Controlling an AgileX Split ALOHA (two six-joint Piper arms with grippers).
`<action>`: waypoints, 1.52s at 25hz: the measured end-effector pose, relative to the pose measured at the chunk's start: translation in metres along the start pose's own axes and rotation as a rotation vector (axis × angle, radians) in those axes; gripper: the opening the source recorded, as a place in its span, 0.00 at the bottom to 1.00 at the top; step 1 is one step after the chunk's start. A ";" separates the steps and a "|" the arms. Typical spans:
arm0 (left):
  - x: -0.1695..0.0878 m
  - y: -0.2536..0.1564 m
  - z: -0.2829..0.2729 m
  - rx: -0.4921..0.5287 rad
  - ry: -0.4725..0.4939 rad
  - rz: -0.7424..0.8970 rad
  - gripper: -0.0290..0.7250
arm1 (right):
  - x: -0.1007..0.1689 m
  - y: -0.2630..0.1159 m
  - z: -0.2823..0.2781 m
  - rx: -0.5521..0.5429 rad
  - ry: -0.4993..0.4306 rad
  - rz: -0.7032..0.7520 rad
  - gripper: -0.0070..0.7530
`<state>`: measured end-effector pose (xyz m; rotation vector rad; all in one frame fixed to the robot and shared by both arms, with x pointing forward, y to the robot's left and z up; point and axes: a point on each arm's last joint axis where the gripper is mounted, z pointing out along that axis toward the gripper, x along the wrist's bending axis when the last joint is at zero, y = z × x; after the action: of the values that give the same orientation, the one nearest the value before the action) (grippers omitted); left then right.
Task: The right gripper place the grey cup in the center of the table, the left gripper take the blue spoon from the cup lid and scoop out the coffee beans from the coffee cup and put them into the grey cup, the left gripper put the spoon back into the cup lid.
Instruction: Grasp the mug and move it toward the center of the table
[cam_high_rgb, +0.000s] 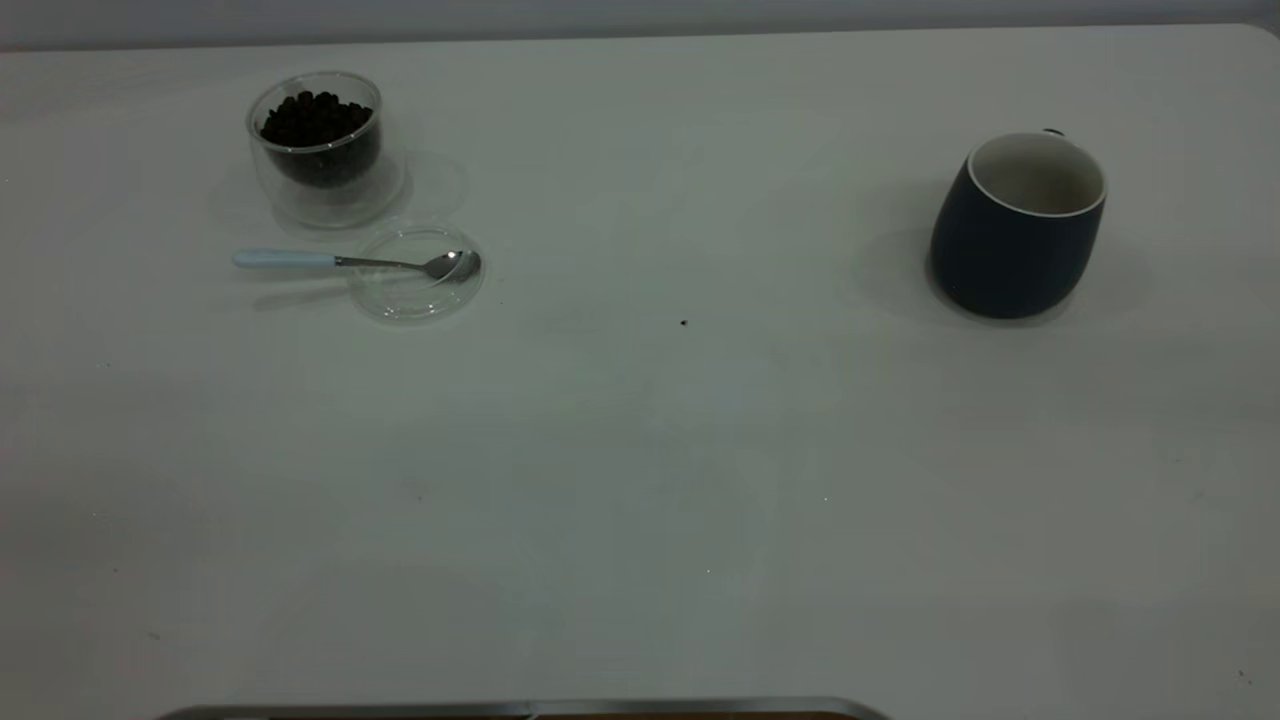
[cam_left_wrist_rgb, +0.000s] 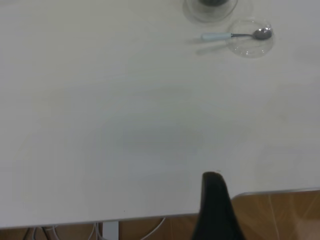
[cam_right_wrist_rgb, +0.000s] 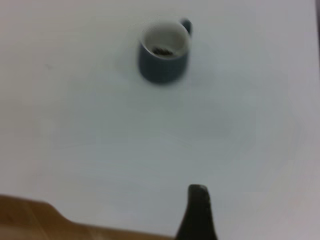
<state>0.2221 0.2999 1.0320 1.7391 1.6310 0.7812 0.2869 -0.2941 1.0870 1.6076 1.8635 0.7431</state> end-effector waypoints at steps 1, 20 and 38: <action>0.000 0.000 0.000 0.000 0.000 0.000 0.82 | -0.004 0.011 0.008 0.044 -0.017 -0.016 0.93; 0.000 0.000 0.000 0.000 0.000 0.000 0.82 | -0.031 0.052 0.268 0.447 0.108 -0.660 0.95; 0.000 0.000 0.000 -0.001 0.000 0.000 0.82 | -0.038 0.055 0.415 0.450 0.188 -0.861 0.88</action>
<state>0.2220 0.2999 1.0319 1.7384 1.6303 0.7819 0.6296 -0.3047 0.8432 0.7862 2.6854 0.0903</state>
